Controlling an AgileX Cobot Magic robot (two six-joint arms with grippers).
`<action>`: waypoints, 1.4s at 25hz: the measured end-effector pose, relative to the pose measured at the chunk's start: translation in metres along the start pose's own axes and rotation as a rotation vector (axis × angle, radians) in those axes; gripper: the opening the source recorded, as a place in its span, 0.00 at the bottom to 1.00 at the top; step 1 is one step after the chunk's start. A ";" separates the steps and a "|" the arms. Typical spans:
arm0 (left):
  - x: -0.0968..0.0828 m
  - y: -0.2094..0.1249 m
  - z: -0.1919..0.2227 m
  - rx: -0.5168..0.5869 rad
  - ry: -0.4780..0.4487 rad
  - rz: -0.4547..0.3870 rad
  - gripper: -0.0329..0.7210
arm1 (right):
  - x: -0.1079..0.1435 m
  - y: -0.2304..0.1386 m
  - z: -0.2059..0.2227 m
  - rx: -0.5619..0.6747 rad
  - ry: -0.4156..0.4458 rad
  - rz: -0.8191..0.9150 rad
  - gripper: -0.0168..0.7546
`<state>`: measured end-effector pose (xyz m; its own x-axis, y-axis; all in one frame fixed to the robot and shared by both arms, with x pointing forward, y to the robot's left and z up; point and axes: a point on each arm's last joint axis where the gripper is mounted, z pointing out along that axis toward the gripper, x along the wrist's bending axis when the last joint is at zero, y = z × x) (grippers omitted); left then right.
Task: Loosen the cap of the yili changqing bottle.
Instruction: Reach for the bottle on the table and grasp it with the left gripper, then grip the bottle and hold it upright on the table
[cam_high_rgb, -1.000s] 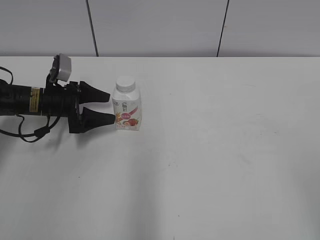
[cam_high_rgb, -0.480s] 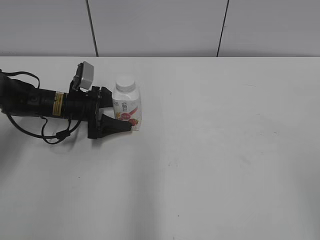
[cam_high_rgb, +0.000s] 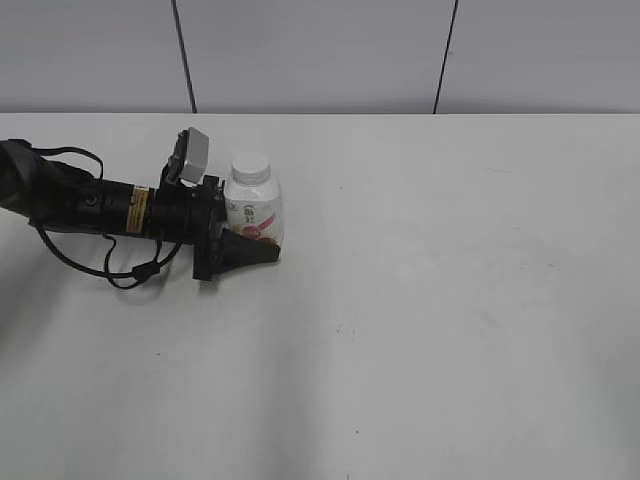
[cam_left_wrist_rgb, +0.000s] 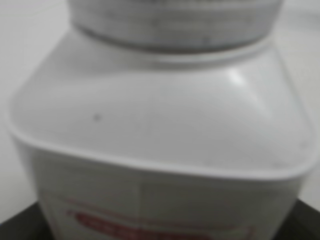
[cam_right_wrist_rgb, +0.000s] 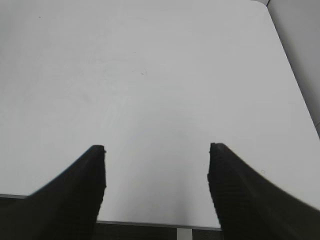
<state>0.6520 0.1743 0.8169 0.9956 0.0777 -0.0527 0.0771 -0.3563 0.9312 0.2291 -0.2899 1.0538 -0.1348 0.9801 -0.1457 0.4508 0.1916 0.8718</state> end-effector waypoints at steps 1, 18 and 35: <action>0.000 0.000 0.000 0.000 0.000 0.000 0.74 | 0.000 0.000 0.000 0.000 0.000 0.000 0.69; 0.000 0.008 0.014 -0.026 -0.008 -0.279 0.60 | 0.000 0.000 0.000 0.000 0.000 0.000 0.69; -0.061 0.049 0.059 -0.060 0.000 0.038 0.60 | 0.000 0.000 0.000 -0.001 0.000 0.000 0.69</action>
<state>0.5984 0.0968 0.8442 0.9977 0.0655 -0.0172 0.0362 -0.3021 0.9526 0.2291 -0.2899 1.0539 -0.1346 0.9801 -0.1458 0.4500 0.1915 0.8722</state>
